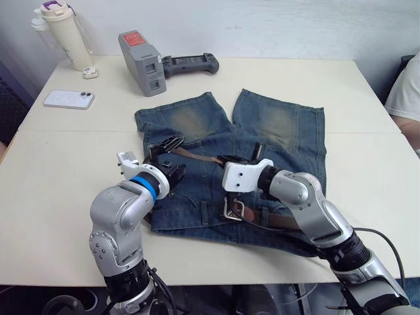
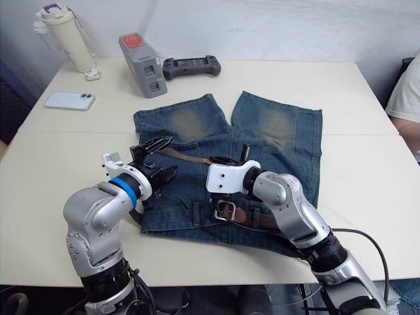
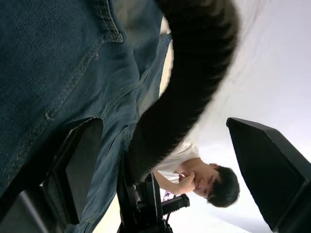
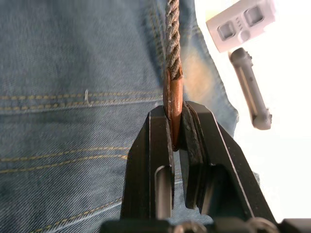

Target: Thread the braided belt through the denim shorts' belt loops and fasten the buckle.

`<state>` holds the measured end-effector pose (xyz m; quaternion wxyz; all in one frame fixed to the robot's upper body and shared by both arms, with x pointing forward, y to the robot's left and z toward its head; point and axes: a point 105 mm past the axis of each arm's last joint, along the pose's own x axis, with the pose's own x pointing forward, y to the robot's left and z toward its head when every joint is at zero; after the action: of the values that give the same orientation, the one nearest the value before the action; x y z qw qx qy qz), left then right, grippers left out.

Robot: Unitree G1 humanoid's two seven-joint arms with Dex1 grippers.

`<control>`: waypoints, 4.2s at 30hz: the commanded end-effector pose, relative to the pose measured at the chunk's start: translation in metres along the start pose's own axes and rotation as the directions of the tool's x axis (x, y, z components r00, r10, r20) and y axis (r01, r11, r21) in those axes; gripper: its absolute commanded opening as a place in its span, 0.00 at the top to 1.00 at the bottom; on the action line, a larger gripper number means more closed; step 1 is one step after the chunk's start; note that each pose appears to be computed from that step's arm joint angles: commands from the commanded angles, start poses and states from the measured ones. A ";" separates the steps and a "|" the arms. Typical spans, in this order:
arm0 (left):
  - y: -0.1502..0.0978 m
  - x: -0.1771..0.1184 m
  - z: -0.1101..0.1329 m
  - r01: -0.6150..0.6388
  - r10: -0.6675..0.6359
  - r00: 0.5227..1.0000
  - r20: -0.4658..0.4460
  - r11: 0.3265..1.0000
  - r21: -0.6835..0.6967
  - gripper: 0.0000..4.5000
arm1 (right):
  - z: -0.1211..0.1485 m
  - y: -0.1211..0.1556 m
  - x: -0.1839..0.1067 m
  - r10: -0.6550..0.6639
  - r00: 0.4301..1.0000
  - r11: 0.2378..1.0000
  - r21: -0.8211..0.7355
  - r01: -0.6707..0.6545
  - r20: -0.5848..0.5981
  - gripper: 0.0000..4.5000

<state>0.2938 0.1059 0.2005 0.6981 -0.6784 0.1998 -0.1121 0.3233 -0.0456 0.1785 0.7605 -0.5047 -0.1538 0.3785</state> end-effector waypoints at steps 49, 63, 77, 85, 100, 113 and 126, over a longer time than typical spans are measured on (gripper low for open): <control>0.011 -0.012 0.013 0.156 -0.153 0.988 -0.032 0.974 0.163 1.00 | -0.048 -0.003 -0.018 0.291 0.955 0.569 0.812 -0.129 -0.052 0.01; -0.008 -0.012 0.000 0.196 -0.193 0.981 -0.038 0.969 0.153 1.00 | -0.078 0.054 -0.005 0.466 0.865 0.648 0.737 -0.192 -0.184 0.20; -0.013 -0.011 -0.005 0.229 -0.221 0.973 -0.065 0.959 0.168 1.00 | -0.072 0.037 0.012 0.337 0.929 0.660 0.742 -0.119 -0.152 1.00; -0.009 -0.012 0.009 0.225 -0.217 0.974 -0.061 0.945 0.236 1.00 | -0.110 -0.011 0.028 0.145 0.947 0.607 0.782 0.144 -0.287 1.00; -0.008 -0.007 0.024 0.229 -0.220 0.973 -0.064 0.942 0.246 1.00 | -0.093 -0.024 0.032 0.141 0.974 0.600 0.798 0.060 -0.179 0.62; 0.010 -0.006 0.045 0.177 -0.162 0.984 -0.076 0.940 0.291 1.00 | -0.016 -0.032 -0.031 0.283 0.956 0.746 0.608 -0.272 0.080 0.01; 0.018 -0.012 0.038 0.179 -0.112 0.978 -0.178 0.886 0.428 1.00 | -0.013 -0.003 -0.050 0.382 0.923 0.639 0.710 -0.298 0.043 0.01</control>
<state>0.2988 0.1553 0.1774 0.8206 -0.4859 0.1866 -0.2361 0.3018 -0.0882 0.1710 0.8089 -0.2107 0.1564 0.5261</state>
